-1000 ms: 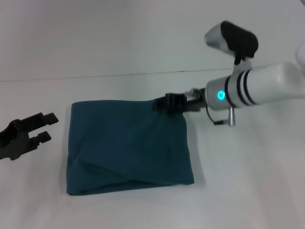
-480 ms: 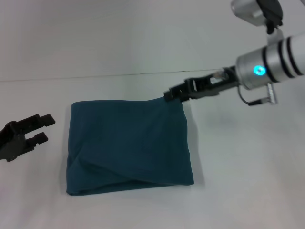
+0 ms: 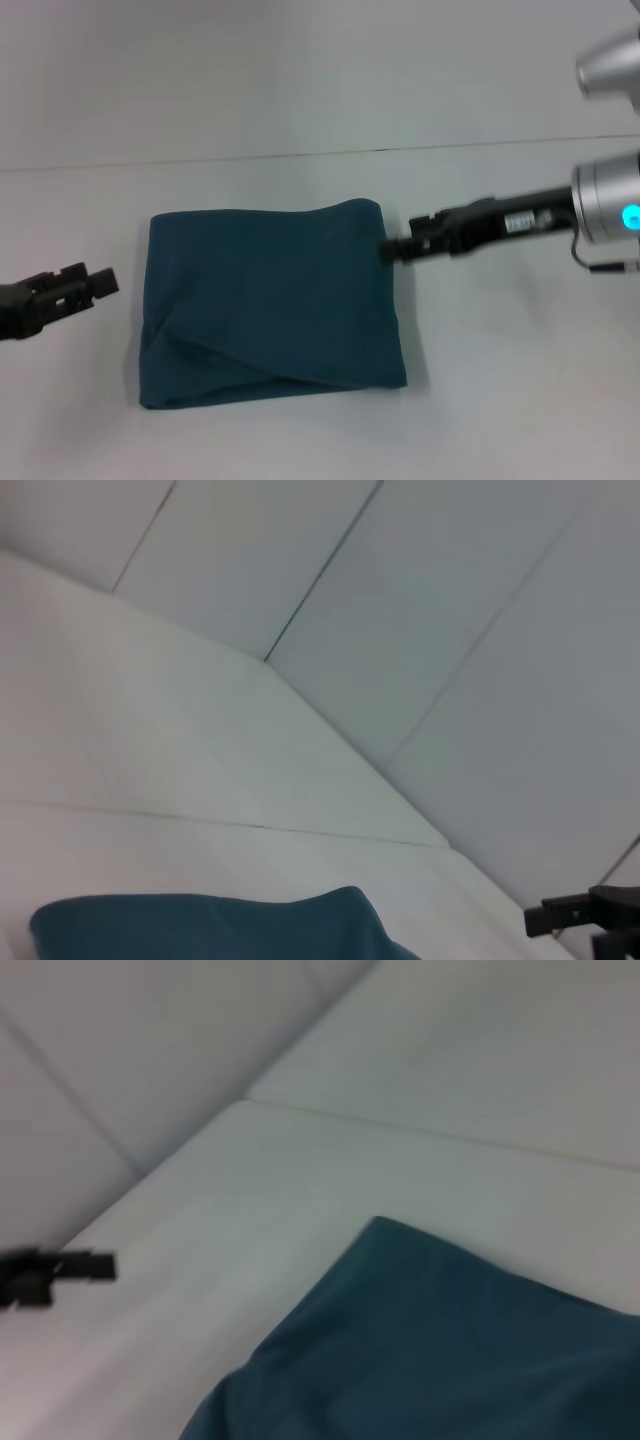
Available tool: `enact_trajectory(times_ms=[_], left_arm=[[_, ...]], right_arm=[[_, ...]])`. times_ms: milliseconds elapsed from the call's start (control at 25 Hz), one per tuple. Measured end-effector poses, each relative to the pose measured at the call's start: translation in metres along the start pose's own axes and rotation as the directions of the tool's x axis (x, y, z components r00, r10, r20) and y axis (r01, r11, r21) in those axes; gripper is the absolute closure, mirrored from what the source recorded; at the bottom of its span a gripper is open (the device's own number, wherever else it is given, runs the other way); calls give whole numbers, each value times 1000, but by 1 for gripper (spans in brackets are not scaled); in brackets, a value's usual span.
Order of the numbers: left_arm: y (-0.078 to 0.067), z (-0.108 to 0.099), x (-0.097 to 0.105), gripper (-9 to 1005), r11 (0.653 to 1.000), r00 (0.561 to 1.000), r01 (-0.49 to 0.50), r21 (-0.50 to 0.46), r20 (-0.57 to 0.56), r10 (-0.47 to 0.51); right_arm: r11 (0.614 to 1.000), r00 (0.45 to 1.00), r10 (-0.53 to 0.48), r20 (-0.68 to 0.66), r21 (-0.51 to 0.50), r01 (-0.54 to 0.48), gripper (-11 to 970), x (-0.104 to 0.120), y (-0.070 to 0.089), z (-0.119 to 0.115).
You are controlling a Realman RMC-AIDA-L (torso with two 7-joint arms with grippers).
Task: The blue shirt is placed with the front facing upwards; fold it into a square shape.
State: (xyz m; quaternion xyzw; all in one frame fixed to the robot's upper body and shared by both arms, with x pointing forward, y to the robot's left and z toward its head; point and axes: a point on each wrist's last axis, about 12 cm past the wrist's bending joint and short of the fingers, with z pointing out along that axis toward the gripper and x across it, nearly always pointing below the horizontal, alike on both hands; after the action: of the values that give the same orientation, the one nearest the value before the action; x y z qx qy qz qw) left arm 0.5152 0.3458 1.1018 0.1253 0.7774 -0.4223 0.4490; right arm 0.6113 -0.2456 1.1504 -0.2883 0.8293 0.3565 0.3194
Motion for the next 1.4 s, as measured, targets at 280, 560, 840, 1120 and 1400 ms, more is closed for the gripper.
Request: enact_trajectory(times_ms=[280,560,840,1120,1400], left_arm=[[-14,-17,23,268,986,984,-128,108,-111,140],[-24,-32,52,272,961,957,-235,148,-135,255],[-32,-22,79,273,947,933,-223,232,-230,276],[-39,-7,82,272,929,919,-193,317,-273,284],[-39,13,76,271,938,922,-123,325,-313,229]], right_arm=[[964,976,-198,88,-163,210,64,56,24,12],[925,986,-153,65,-341,166,78,105,39,22],[903,986,-163,33,-398,163,78,134,48,35],[892,978,-207,29,-404,201,78,141,51,39],[886,975,-216,55,-410,219,78,146,52,36]])
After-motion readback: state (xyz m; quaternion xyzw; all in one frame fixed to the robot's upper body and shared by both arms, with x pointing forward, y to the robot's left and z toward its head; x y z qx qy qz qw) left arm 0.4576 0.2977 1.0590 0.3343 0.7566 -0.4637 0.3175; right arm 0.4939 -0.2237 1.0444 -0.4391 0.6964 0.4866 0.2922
